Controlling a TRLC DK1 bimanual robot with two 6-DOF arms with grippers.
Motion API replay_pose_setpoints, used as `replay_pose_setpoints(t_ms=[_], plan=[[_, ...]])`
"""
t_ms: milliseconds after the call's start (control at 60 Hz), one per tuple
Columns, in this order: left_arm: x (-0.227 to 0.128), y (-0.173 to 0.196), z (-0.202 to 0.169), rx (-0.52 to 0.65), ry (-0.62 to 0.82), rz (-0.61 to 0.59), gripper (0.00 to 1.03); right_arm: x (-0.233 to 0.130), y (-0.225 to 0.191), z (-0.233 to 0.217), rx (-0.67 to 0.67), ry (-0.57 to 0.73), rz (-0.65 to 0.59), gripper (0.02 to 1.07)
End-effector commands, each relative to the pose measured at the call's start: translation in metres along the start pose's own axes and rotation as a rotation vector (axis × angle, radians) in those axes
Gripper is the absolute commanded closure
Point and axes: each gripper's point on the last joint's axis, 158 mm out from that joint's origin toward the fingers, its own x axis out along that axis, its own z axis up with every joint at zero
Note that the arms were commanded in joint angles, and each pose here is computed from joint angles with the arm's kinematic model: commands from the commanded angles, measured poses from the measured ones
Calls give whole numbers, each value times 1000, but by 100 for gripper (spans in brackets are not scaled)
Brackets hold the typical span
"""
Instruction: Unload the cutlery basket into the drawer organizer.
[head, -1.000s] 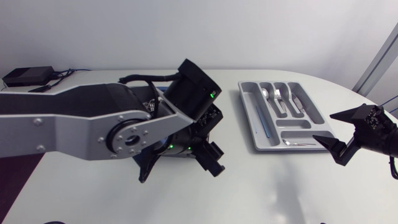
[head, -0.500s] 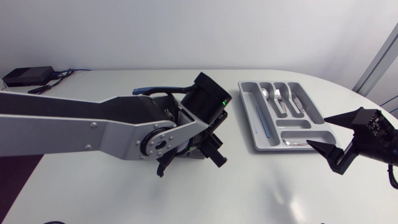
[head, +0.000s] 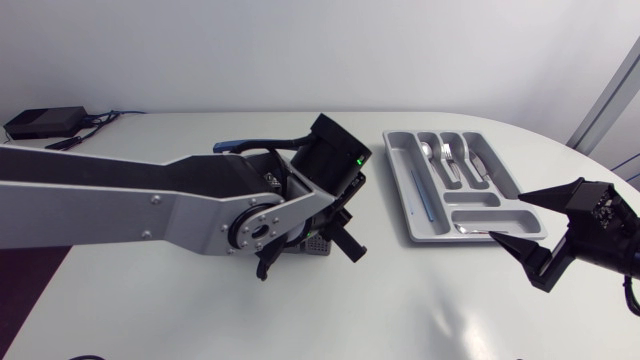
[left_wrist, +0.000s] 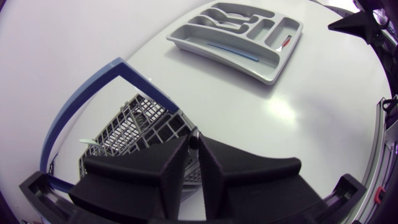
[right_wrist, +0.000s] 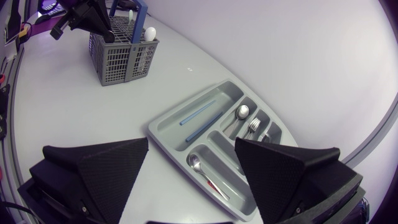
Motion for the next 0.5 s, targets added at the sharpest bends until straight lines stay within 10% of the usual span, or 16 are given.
replay_pose_setpoints(t_ms=[0,483], plan=[[4,1,5,18,-6,8,92,0,11,-3,34,1,26,7],[-23,11,20,40,-64,21,93,-2,16,1,39,-7,27,7]])
